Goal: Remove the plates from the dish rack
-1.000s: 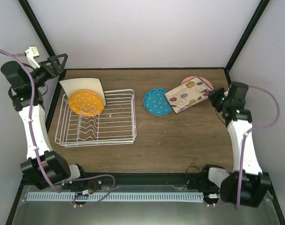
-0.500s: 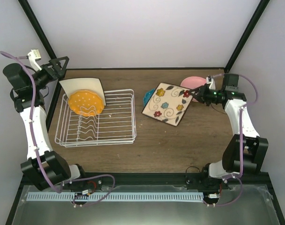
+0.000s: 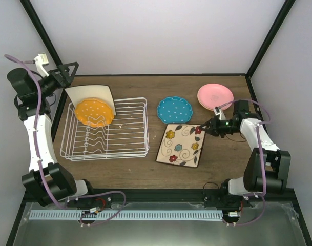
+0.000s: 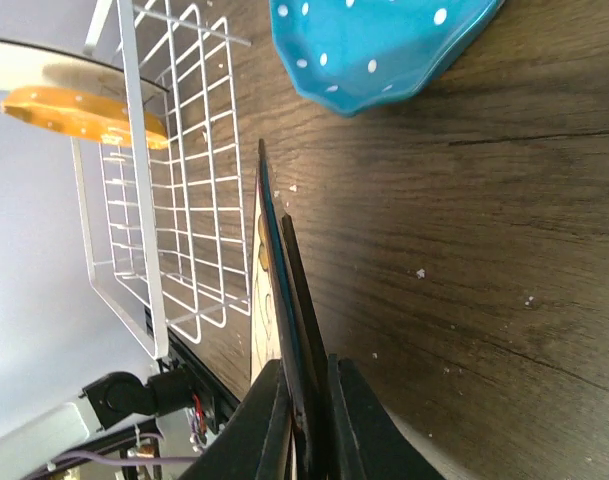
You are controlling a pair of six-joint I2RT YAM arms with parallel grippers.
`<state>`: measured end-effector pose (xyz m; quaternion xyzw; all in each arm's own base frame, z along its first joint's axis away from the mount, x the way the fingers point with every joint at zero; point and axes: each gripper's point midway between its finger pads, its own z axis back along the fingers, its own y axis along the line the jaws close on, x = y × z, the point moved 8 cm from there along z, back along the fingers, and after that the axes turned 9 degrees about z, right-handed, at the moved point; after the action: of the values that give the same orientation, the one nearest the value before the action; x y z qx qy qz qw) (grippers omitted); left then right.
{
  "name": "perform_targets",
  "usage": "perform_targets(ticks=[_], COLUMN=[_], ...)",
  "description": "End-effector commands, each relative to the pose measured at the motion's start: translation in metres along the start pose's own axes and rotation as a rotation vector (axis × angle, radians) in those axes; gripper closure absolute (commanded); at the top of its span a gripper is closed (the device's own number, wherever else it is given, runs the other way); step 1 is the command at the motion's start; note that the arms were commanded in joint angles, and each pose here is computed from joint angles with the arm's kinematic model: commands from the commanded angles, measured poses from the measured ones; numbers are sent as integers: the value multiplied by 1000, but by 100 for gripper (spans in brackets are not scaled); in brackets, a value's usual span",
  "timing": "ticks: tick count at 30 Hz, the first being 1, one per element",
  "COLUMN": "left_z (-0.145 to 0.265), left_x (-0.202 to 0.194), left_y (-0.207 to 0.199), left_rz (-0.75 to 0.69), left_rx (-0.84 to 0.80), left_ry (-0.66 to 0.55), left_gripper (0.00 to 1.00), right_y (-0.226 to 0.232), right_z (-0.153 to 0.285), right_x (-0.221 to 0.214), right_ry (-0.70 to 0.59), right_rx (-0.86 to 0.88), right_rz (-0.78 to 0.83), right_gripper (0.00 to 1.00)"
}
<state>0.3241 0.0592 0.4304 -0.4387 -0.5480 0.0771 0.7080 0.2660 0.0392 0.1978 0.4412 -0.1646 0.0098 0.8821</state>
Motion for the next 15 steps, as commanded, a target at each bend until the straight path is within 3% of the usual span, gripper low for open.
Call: perform_targets(ticks=[1, 15], left_z=[-3, -2], left_x=[-1, -5], left_y=[-1, -1], left_rz=[-24, -32], left_rx=[-13, -9], left_ry=[12, 21], left_gripper=[0, 0], right_y=[23, -4], right_z=[-1, -35], right_x=[-5, -11], right_ry=[28, 145], right_rx=[149, 75], right_rz=[46, -18], right_gripper=[99, 99])
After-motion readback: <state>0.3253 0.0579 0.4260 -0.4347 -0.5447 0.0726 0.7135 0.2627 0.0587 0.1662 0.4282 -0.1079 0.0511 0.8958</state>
